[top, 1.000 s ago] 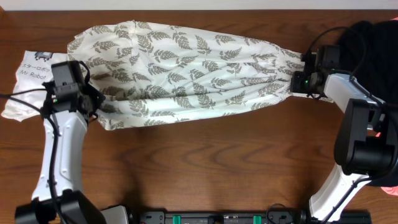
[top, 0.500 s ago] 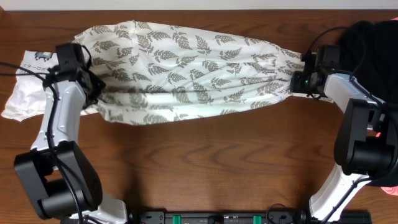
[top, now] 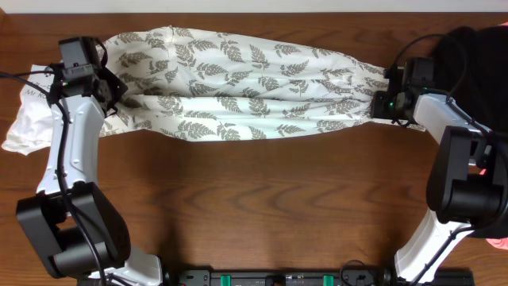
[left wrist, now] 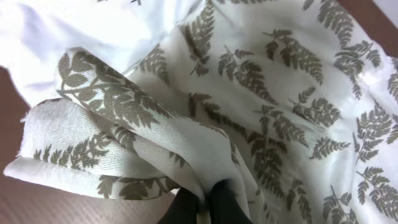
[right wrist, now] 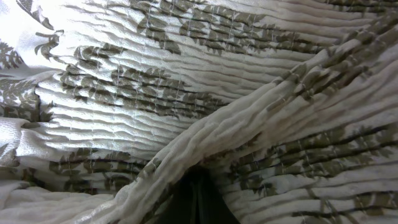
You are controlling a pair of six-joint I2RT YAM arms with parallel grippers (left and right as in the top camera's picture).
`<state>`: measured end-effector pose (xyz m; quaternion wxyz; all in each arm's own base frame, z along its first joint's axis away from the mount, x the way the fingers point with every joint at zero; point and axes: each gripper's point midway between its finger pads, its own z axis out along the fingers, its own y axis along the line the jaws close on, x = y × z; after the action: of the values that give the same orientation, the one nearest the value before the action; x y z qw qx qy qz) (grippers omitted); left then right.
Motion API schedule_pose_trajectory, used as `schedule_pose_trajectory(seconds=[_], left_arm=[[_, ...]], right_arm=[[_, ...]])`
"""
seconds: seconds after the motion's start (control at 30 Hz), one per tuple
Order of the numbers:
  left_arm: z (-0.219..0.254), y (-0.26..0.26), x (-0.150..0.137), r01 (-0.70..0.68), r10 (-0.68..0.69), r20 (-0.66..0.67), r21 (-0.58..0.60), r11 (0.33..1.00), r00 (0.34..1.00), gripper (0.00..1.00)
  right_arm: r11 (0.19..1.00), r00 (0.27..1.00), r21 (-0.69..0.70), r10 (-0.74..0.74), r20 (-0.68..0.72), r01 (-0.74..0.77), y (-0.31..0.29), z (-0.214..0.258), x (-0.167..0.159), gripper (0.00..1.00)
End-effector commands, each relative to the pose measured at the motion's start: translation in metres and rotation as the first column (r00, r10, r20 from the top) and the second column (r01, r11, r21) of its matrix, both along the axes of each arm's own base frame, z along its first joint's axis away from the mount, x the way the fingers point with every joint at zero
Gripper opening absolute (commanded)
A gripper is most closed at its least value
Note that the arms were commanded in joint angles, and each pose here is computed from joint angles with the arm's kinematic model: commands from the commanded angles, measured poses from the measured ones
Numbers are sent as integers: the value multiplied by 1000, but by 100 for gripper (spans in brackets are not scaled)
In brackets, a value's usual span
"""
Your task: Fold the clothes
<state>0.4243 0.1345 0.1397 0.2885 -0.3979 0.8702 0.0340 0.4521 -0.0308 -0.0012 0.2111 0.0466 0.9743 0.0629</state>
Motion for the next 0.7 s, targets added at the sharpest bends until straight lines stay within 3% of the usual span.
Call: schedule_pose_trajectory(seconds=[0.0, 0.67], left_arm=[[-1, 6, 9, 1, -1, 4, 37, 999, 1000, 6], [-41, -9, 51, 47, -49, 35, 55, 997, 998, 6]], right_arm=[[998, 993, -67, -5, -121, -3, -10, -39, -25, 1], [996, 993, -88, -15, -119, 5, -14, -39, -24, 1]])
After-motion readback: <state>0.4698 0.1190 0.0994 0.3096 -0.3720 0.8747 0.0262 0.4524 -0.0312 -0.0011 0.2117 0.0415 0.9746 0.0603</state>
